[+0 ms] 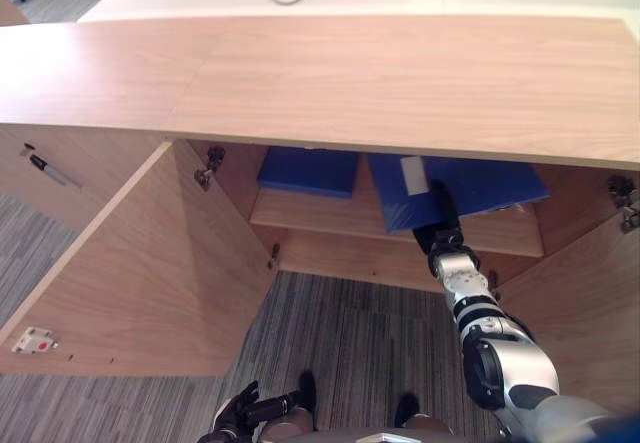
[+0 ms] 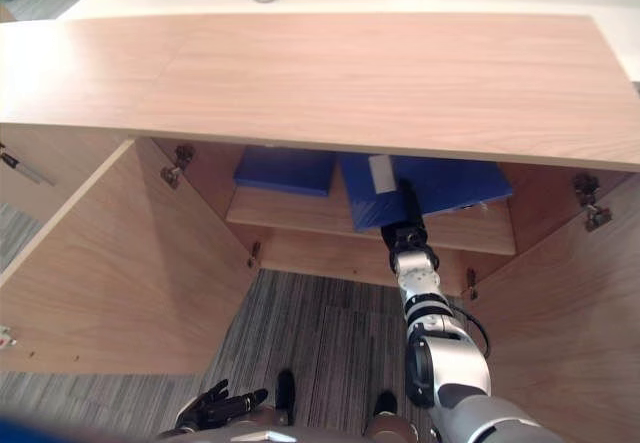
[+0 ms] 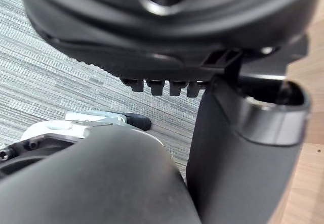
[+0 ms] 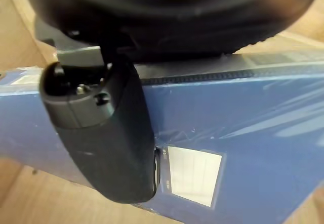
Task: Walk over to the cabinet, pick up the folder, carry it to the office cabinet, place the folder inside the office cabinet, then close the office cabinet door
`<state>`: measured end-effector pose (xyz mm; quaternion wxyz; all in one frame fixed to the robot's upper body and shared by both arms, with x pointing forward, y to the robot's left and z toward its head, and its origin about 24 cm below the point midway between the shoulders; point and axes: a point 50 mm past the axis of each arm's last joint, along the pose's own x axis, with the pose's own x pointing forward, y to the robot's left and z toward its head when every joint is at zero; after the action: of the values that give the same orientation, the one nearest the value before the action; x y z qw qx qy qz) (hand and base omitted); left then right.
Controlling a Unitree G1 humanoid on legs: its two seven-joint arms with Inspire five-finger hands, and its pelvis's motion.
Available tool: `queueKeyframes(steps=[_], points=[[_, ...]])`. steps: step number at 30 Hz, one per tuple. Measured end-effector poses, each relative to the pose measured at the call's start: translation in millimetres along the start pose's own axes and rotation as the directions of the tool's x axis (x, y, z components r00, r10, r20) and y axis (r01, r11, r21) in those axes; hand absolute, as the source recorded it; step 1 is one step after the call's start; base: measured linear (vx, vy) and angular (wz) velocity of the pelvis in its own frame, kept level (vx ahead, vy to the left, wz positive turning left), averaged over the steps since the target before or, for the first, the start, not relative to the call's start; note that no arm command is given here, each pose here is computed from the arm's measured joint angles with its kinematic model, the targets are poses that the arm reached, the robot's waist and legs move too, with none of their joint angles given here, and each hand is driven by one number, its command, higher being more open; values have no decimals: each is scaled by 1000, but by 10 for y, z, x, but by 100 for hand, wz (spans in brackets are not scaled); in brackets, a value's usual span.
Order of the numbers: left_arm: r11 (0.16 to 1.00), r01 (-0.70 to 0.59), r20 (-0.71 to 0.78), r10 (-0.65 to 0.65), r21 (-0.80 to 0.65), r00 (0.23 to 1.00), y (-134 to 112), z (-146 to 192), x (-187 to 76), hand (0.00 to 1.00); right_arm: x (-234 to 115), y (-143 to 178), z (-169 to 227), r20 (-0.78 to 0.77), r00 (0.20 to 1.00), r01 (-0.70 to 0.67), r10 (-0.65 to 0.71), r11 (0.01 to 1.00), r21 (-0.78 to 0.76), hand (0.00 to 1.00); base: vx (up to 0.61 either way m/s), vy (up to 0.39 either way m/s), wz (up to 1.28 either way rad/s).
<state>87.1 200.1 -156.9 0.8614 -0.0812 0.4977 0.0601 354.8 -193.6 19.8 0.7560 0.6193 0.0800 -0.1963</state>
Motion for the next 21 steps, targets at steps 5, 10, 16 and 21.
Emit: queueKeyframes(steps=[5, 10, 16, 21], points=[[999, 40, 153, -39, -1, 988, -115, 346, 33, 100, 8, 715, 319, 191, 966, -214, 172, 949, 233, 0, -124, 16, 13], [994, 91, 293, -70, -60, 953, -253, 617, 17, 100, -316, 1502, 777, 442, 821, -520, 360, 791, 322, 0, -196, 9, 16], [989, 107, 371, -61, -106, 927, -299, 839, 19, 100, -548, 1839, 1019, 512, 746, -627, 427, 711, 320, 0, -120, 48, -3], [987, 94, 404, -34, -131, 914, -338, 982, 33, 100, -598, 2013, 1025, 488, 738, -642, 467, 708, 293, 0, -44, 43, -8]])
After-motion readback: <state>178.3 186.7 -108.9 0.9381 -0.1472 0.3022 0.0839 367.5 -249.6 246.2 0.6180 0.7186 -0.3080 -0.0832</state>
